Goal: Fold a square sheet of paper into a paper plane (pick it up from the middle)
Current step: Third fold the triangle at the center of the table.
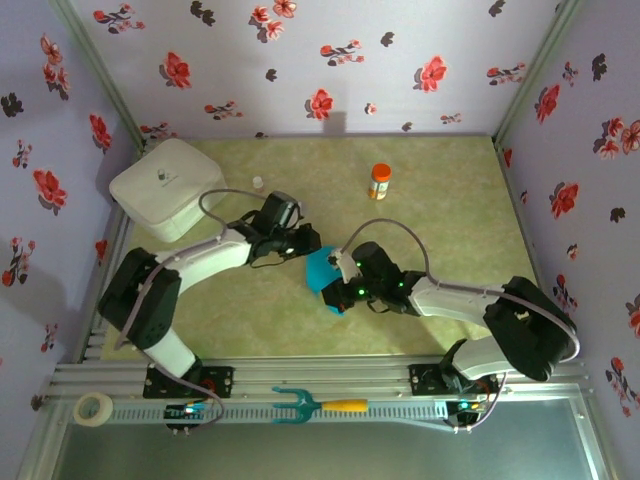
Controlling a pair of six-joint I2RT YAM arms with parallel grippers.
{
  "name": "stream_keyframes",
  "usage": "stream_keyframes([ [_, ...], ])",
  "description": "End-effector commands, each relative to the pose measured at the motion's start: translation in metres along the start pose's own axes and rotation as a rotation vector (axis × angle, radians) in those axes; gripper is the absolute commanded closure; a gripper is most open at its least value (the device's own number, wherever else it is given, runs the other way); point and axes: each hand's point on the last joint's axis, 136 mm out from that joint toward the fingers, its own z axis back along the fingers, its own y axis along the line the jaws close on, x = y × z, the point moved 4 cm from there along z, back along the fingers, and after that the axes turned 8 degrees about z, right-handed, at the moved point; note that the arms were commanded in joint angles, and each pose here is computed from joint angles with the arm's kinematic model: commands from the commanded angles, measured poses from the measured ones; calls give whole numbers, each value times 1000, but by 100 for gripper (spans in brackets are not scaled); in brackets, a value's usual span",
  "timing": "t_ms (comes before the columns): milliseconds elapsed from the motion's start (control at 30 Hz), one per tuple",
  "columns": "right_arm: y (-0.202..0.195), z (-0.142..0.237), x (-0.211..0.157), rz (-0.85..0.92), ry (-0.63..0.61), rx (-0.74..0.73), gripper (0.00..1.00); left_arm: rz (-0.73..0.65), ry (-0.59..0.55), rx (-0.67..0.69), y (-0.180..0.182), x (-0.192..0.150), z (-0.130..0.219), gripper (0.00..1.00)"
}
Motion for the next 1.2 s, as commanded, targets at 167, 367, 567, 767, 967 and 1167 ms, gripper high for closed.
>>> stream_keyframes([
  [167,-6,2,0,45,-26,-31,100,-30,118,10,6,-1,-34,89],
  [367,-10,-1,-1,32,-18,-51,100,0,175,55,26,-8,-57,89],
  [567,-12,-3,-3,37,-3,-60,100,15,205,99,43,-15,-69,89],
  [767,-17,-3,-3,36,4,-100,100,22,222,169,66,-24,-75,89],
  [967,-37,3,-1,34,19,-264,100,37,234,188,75,-31,-77,89],
  [1167,-47,3,2,32,43,-344,100,35,224,178,71,-28,-74,89],
])
